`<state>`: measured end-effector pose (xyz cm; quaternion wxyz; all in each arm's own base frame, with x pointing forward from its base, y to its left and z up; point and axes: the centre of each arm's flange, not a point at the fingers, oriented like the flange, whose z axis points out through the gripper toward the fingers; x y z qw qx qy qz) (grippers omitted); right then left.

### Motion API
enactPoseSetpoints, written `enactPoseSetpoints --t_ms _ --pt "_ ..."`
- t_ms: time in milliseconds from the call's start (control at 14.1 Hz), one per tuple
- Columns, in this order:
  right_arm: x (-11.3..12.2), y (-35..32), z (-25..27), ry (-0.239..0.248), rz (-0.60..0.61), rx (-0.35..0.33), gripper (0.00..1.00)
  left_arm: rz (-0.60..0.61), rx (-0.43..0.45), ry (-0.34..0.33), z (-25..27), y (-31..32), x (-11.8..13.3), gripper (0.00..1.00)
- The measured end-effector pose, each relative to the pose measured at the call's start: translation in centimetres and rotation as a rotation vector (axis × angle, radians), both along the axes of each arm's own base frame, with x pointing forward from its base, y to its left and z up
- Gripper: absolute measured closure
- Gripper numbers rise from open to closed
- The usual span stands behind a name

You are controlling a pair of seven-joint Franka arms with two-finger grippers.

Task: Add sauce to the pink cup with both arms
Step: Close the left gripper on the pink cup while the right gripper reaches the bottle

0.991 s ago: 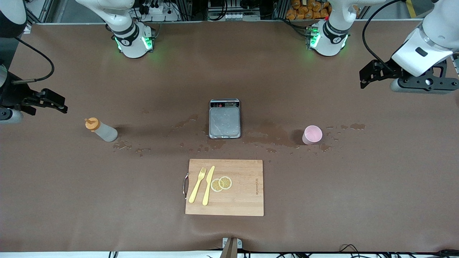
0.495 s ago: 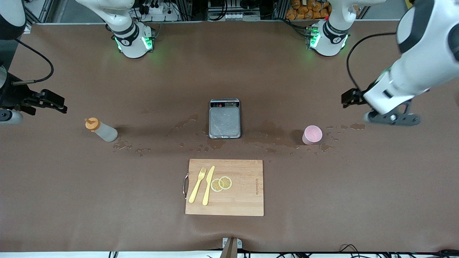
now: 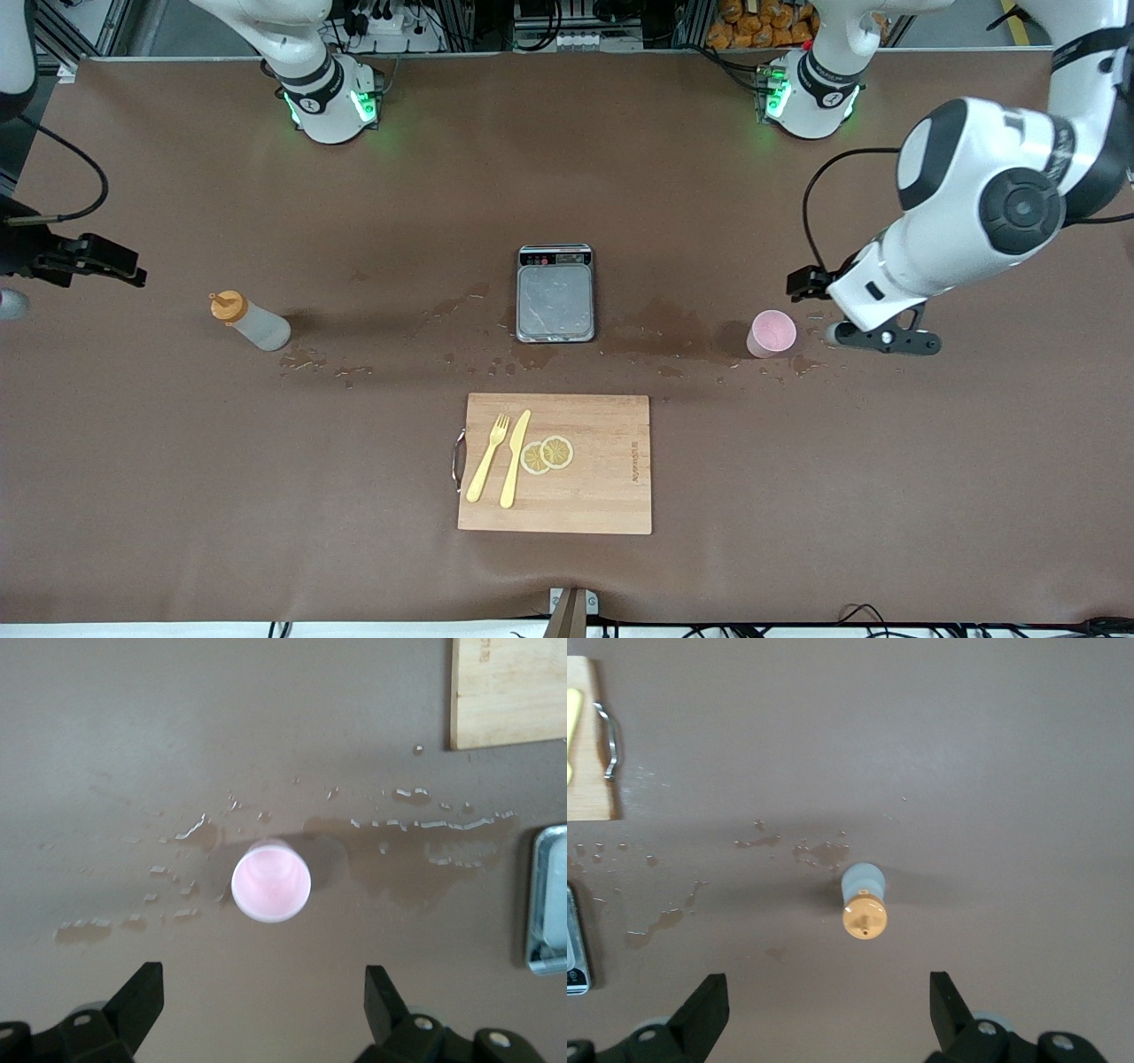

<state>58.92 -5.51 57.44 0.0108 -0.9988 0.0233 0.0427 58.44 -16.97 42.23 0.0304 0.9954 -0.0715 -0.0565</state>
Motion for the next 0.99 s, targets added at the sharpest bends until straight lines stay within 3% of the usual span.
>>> enactPoseSetpoints --t_ms 354,566,708,991 --pt "0.6 -4.9 -5.1 0.114 -0.075 0.027 0.0 0.018 -0.002 0.034 -8.3 0.4 0.5 0.0" --pt "1.1 -9.9 -10.4 0.18 -0.164 0.109 0.0 0.045 -0.006 0.02 -11.2 1.8 1.0 0.0" --pt "0.8 -13.3 -13.2 0.21 -0.218 0.167 0.0 0.065 -0.007 0.01 -12.6 2.9 0.9 0.0" --pt "0.9 -14.8 -15.7 0.238 -0.249 0.205 0.0 0.085 0.004 0.042 -14.7 4.6 0.6 0.0"
